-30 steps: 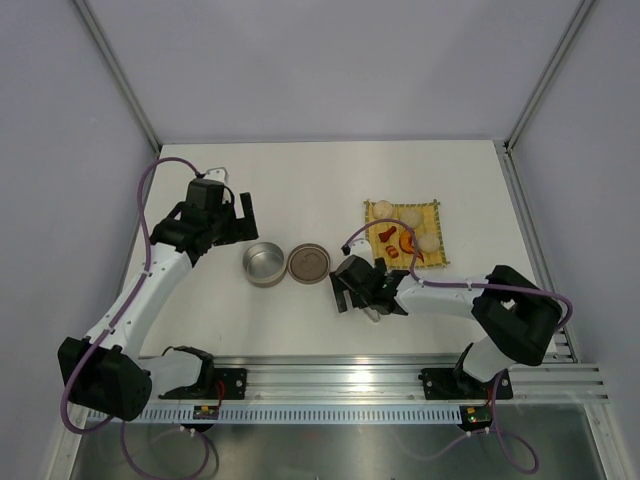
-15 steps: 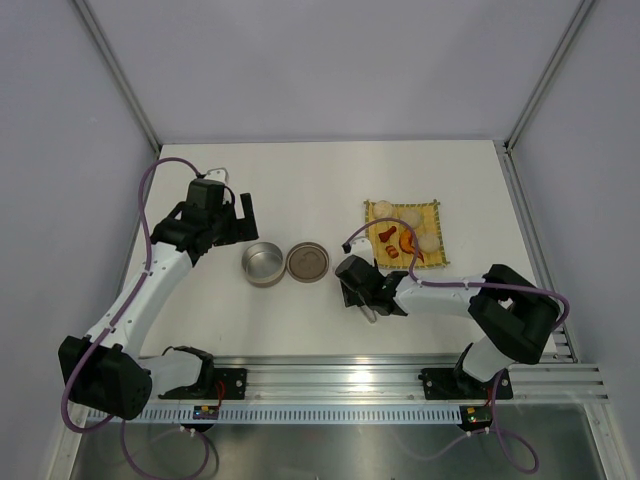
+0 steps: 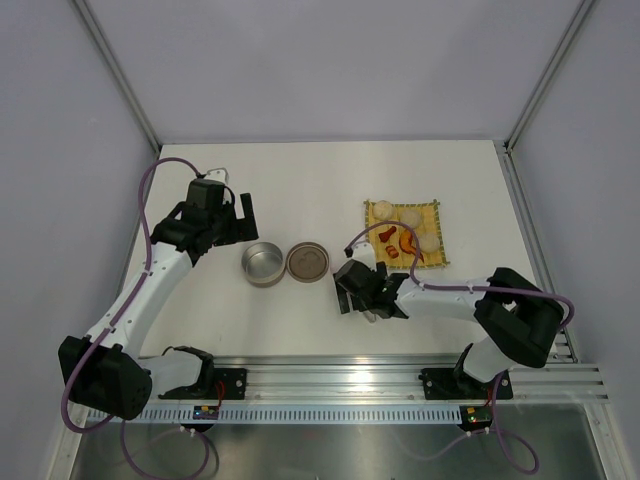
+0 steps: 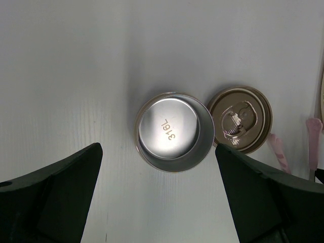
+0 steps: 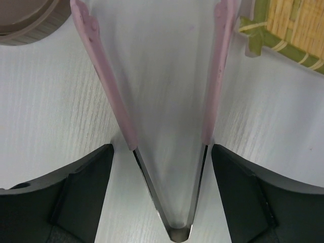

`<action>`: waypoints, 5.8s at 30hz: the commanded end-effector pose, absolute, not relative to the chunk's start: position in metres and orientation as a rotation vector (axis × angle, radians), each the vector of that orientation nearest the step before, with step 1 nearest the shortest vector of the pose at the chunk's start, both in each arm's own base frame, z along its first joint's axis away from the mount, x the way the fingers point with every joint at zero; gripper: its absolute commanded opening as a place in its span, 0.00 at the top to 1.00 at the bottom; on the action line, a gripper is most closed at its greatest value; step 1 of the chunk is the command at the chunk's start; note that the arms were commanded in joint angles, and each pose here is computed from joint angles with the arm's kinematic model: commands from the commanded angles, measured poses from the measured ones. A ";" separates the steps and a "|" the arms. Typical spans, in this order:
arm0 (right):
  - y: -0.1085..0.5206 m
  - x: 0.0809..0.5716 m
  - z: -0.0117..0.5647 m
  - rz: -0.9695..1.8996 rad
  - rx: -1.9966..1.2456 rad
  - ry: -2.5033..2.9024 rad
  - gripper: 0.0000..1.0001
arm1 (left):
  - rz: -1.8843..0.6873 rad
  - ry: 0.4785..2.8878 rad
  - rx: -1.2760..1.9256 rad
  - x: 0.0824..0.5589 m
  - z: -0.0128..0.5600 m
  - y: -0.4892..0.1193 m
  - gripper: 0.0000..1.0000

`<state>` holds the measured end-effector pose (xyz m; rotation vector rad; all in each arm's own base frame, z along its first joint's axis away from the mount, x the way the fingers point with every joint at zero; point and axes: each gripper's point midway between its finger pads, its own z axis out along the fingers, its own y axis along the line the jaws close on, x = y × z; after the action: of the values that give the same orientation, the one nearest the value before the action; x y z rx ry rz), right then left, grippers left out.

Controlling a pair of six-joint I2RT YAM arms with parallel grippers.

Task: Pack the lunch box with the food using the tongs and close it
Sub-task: Pick up the clamp at the center of the board, then pick up the fake food from the plate, then place the fake food in the packing box.

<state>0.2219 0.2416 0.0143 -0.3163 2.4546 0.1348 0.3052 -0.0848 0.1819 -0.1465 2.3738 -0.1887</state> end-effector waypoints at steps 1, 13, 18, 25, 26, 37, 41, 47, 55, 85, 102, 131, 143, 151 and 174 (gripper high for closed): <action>0.231 0.207 0.008 0.081 -0.302 2.495 0.14 | -0.207 2.339 -0.136 0.312 0.192 -0.088 0.01; 0.238 0.215 -0.007 0.037 -0.316 2.479 0.38 | -0.205 2.335 -0.133 0.312 0.193 -0.088 0.01; 0.247 0.212 0.005 0.101 -0.353 2.480 0.74 | -0.210 2.340 -0.131 0.311 0.191 -0.089 0.01; 0.237 0.208 0.072 0.088 -0.377 2.466 0.98 | -0.214 2.334 -0.130 0.310 0.193 -0.089 0.01; 0.234 0.208 0.080 0.072 -0.372 2.463 0.98 | -0.214 2.332 -0.132 0.311 0.193 -0.089 0.01; 0.155 0.237 0.167 0.100 -0.108 2.598 0.94 | -0.227 2.328 -0.128 0.310 0.194 -0.090 0.01; 0.138 0.241 0.179 0.074 -0.089 2.675 0.90 | -0.236 2.328 -0.125 0.310 0.194 -0.092 0.01; 0.138 0.241 0.184 0.156 -0.093 2.756 0.82 | -0.239 2.327 -0.125 0.310 0.194 -0.092 0.01; 0.145 0.240 0.179 0.181 -0.136 2.823 0.75 | -0.236 2.327 -0.124 0.310 0.194 -0.092 0.01; 0.145 0.275 0.131 0.089 -0.149 2.884 0.60 | -0.202 2.334 -0.130 0.309 0.190 -0.087 0.01; 0.134 0.276 0.094 0.044 -0.150 2.964 0.59 | -0.183 2.346 -0.133 0.307 0.185 -0.084 0.01; 0.138 0.273 0.084 0.077 -0.165 2.992 0.85 | -0.121 2.382 -0.182 0.307 0.175 -0.077 0.01; 0.141 0.276 0.121 0.127 -0.120 2.912 1.00 | -0.083 2.438 -0.266 0.305 0.164 -0.070 0.01; 0.159 0.285 0.156 0.182 -0.157 2.829 1.00 | -0.124 2.473 -0.383 0.303 0.150 -0.058 0.01; 0.376 0.256 0.179 0.508 -0.792 2.670 1.00 | -0.263 2.555 -0.662 0.302 0.096 -0.048 0.01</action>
<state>0.2685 0.3518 0.1674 -0.7204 2.7057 0.4137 0.2913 -0.0429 0.0971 -0.6176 2.5883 -0.1736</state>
